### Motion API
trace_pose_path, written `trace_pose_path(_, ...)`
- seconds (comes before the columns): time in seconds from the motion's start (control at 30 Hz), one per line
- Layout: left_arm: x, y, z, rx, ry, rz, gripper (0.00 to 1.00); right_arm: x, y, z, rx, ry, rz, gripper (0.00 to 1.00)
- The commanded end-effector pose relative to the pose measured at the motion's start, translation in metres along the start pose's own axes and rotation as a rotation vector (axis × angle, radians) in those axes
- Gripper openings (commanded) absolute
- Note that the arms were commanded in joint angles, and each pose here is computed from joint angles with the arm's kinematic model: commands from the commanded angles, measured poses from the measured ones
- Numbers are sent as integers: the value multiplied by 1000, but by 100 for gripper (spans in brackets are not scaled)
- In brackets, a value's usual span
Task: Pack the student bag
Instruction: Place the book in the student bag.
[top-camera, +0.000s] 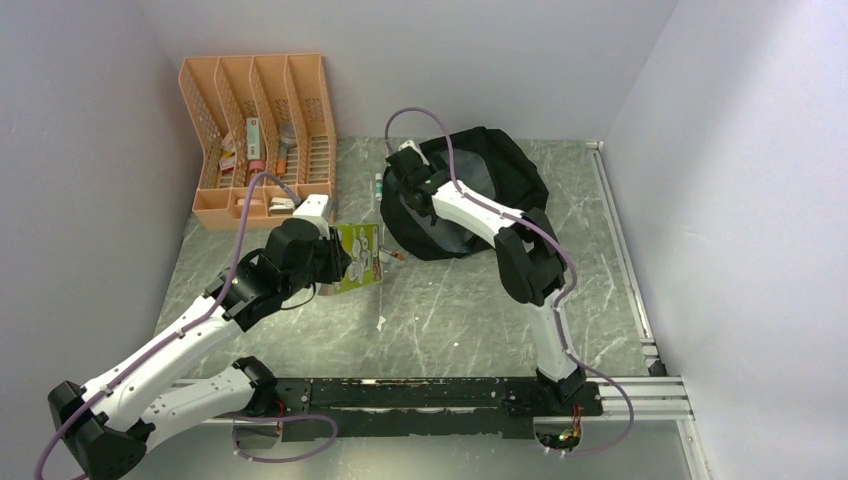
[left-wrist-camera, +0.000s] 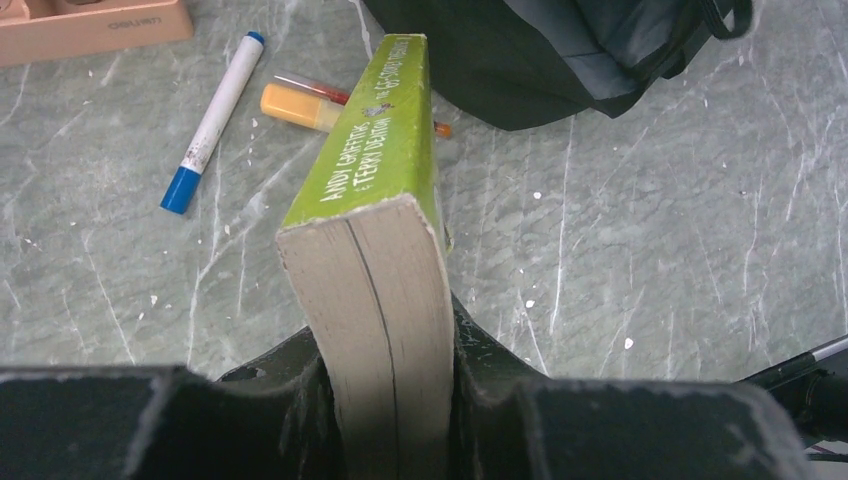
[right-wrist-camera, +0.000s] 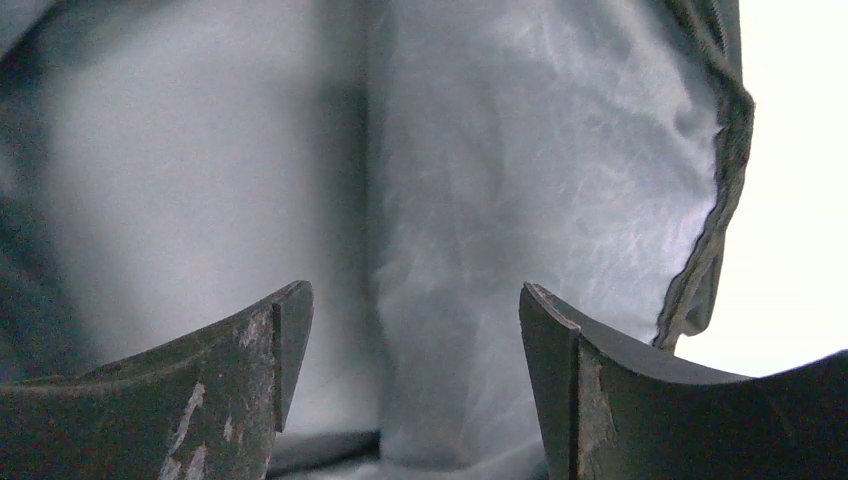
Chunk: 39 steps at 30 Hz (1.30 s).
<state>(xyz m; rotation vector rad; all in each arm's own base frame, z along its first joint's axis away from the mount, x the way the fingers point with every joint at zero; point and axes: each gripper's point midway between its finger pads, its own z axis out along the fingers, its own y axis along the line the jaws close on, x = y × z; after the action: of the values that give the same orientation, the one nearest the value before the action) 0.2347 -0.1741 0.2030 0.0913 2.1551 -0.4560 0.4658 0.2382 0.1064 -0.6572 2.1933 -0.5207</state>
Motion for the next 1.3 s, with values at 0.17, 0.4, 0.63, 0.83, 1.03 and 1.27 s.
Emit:
trace_pose_path(0.17, -21, -4, -4, 16, -88, -32, 5, 6, -23, 42, 155, 64, -122, 77)
trace_pose_path(0.4, -14, -3, -4, 25, -79, -45, 5, 16, -18, 56, 181, 87, -165, 73)
trace_pose_path(0.63, -15, -3, -6, 26, -84, -53, 5, 7, -29, 50, 219, 63, -127, 39)
trace_pose_path(0.83, -25, -10, -5, 46, -106, -86, 5, -16, -39, 28, 173, -23, -26, 5)
trace_pose_path(1.03, -55, -45, -4, 197, -134, -165, 5, -32, -50, -2, 50, -82, 116, 0)
trace_pose_path(1.27, -101, -83, -12, 343, -186, -234, 5, -25, -59, -33, -84, -71, 199, 0)
